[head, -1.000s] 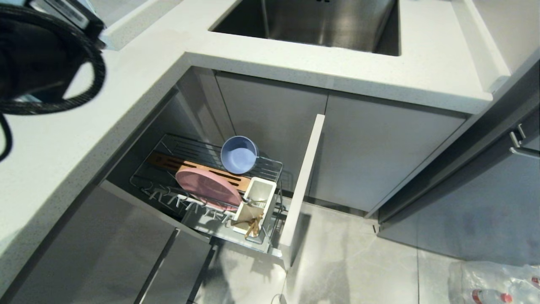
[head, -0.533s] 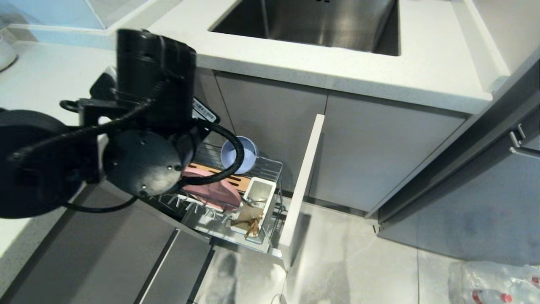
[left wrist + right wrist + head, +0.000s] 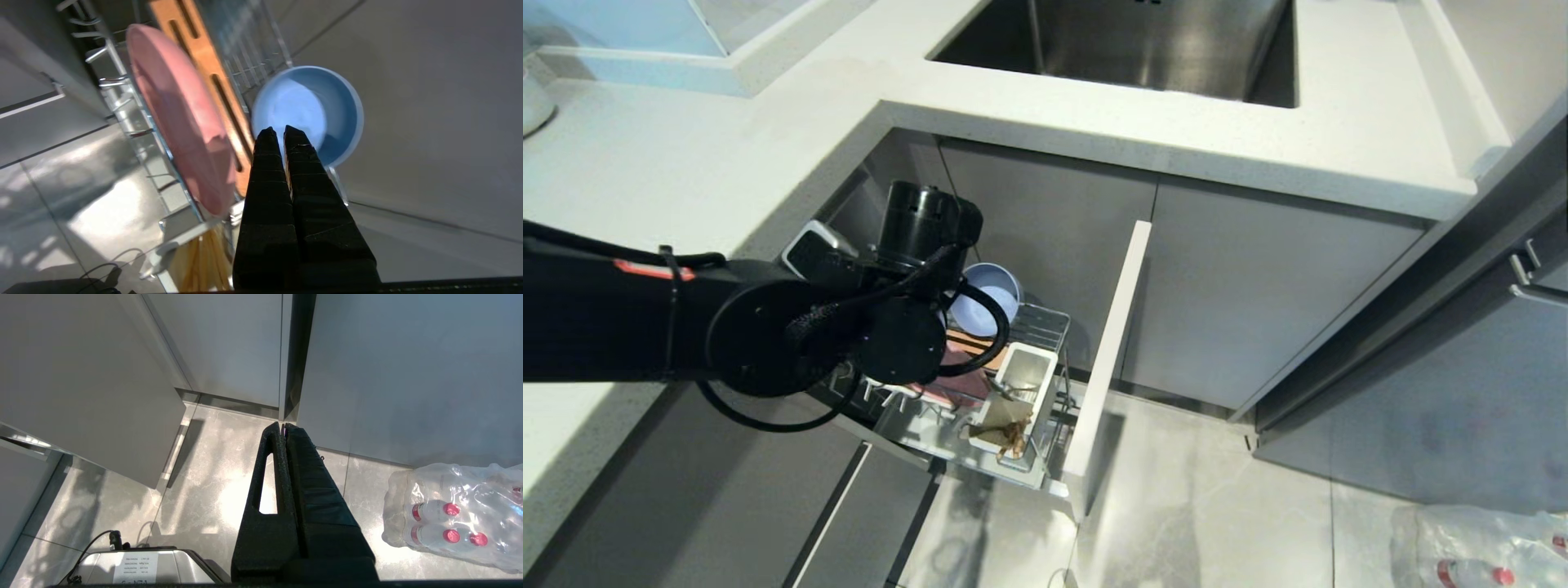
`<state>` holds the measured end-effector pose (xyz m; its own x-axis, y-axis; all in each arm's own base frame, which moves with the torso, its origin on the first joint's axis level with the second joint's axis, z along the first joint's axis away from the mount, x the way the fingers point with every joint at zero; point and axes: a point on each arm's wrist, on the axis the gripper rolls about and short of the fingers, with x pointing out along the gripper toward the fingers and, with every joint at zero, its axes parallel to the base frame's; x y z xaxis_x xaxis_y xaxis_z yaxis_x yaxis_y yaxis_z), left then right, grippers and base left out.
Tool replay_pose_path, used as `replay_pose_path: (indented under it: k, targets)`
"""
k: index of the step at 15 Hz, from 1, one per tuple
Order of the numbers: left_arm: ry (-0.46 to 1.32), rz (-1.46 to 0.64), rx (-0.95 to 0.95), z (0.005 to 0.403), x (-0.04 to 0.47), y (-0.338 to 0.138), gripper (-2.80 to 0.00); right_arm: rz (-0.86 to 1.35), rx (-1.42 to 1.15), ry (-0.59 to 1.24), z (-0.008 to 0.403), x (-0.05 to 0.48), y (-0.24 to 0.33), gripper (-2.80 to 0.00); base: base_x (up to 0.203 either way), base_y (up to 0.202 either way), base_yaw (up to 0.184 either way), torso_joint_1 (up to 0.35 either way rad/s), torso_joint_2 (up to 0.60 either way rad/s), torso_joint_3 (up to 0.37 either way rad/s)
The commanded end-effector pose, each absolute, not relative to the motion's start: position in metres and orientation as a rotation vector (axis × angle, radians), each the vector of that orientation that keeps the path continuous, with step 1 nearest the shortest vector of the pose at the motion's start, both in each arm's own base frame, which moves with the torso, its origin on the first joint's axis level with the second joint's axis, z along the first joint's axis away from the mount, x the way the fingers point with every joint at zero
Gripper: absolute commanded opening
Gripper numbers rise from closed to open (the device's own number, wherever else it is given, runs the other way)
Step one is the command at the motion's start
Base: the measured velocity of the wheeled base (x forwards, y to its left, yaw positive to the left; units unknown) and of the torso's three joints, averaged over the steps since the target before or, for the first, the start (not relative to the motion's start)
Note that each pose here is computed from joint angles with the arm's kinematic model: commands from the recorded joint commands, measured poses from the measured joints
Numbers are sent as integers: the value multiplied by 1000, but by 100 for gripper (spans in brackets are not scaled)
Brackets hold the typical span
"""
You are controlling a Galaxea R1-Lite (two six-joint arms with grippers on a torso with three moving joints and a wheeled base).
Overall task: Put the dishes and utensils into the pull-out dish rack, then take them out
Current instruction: Take the plate out of the cupboard
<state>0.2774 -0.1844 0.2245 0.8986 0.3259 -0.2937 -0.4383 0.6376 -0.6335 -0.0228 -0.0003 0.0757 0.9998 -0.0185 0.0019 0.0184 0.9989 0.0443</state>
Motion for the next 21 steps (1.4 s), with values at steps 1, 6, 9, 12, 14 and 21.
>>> replay_pose_path:
  k: [1,6,9,12,14,21]
  targets:
    - [175,468,-746,217,281,-184,-280,-18,45,-3,76,-23,0,-280,0,0,0,0,0,0]
    - [225,552,-747,206,284,-173,-280,-20,45,-3,76,-23,0,-280,0,0,0,0,0,0]
    - [236,573,-736,200,288,-171,-280,-19,45,-3,76,-23,0,-280,0,0,0,0,0,0]
    - [227,569,-745,203,289,-173,0,-19,45,-3,76,-23,0,-280,0,0,0,0,0,0]
    - [231,576,-752,202,288,-173,0,-18,45,-3,76,-23,0,-280,0,0,0,0,0,0]
    - [265,613,-739,187,293,-174,0,-19,45,-3,76,-23,0,-280,0,0,0,0,0,0]
